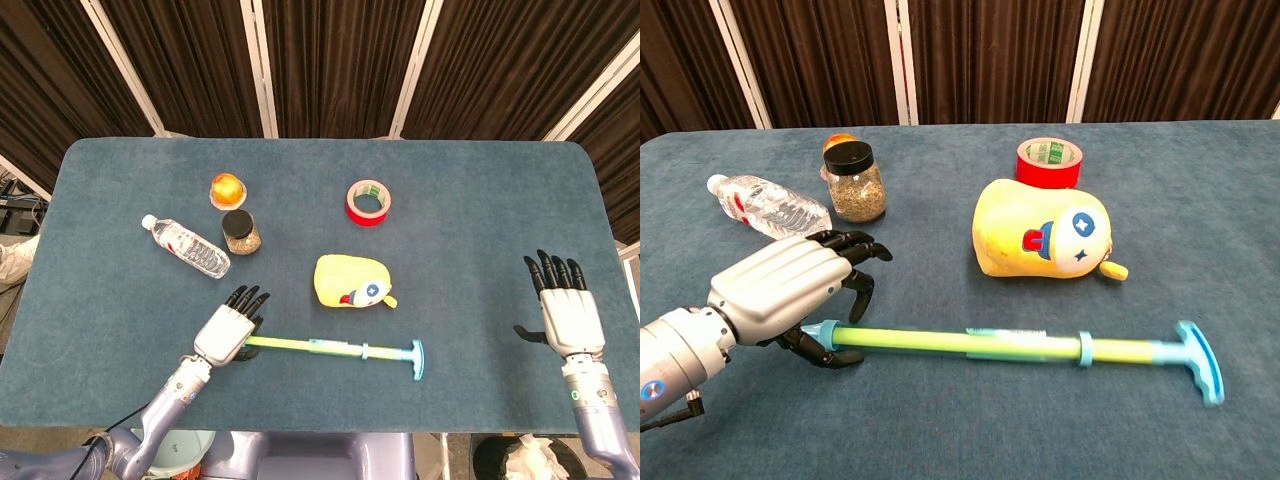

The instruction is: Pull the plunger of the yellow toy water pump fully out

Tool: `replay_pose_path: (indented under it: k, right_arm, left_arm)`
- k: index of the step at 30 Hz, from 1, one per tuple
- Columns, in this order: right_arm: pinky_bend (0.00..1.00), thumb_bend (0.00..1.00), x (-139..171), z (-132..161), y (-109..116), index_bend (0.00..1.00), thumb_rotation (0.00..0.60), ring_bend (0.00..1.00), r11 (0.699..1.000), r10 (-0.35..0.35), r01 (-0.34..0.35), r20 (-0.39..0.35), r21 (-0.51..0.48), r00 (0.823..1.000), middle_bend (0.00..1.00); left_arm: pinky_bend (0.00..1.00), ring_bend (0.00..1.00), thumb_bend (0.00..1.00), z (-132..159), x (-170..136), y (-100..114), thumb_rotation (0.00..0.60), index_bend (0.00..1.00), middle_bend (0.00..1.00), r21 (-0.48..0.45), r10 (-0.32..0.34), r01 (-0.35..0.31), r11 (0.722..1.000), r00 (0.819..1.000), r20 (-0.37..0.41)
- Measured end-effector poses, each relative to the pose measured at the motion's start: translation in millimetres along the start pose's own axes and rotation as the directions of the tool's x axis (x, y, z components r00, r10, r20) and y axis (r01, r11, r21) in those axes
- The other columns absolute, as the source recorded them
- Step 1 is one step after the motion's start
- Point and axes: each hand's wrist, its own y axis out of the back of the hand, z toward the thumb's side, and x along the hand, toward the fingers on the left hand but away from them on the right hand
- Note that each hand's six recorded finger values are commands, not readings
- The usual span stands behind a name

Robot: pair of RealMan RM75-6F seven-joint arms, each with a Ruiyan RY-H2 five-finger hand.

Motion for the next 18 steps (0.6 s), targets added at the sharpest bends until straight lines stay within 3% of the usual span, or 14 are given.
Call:
replay_pose_path:
  k: [10,13,15,18]
  right_arm:
    - [0.00,0.00,2.1,5.3,-3.5,0.06,0.600,0.00,1.000,0.013,-0.013,-0.005,0.004,1.000,0.00]
    - [0.00,0.00,1.9,9.6,-7.2,0.07,0.600,0.00,1.000,0.025,-0.025,-0.015,0.010,1.000,0.00]
    - [0.00,0.02,1.7,14.0,-11.0,0.09,0.600,0.00,0.999,0.035,-0.035,-0.025,0.013,0.999,0.00]
    - [0.00,0.03,1.9,24.2,-18.8,0.11,0.600,0.00,0.998,0.055,-0.054,-0.046,0.008,0.997,0.00]
  left_arm:
    - [0.13,0.18,0.43,6.1,-0.8,7.7,0.600,0.67,0.31,-0.012,0.056,-0.056,0.998,0.998,0.017]
    - [0.16,0.29,0.46,6.6,-1.1,8.7,0.600,0.69,0.46,-0.008,0.067,-0.067,0.998,0.998,0.020]
    - [0.22,0.43,0.47,7.2,-1.6,9.7,0.600,0.69,0.60,-0.006,0.078,-0.078,0.997,0.997,0.024]
    - [0.30,0.52,0.48,9.0,-3.0,11.9,0.600,0.71,0.69,-0.005,0.104,-0.104,0.995,0.994,0.037]
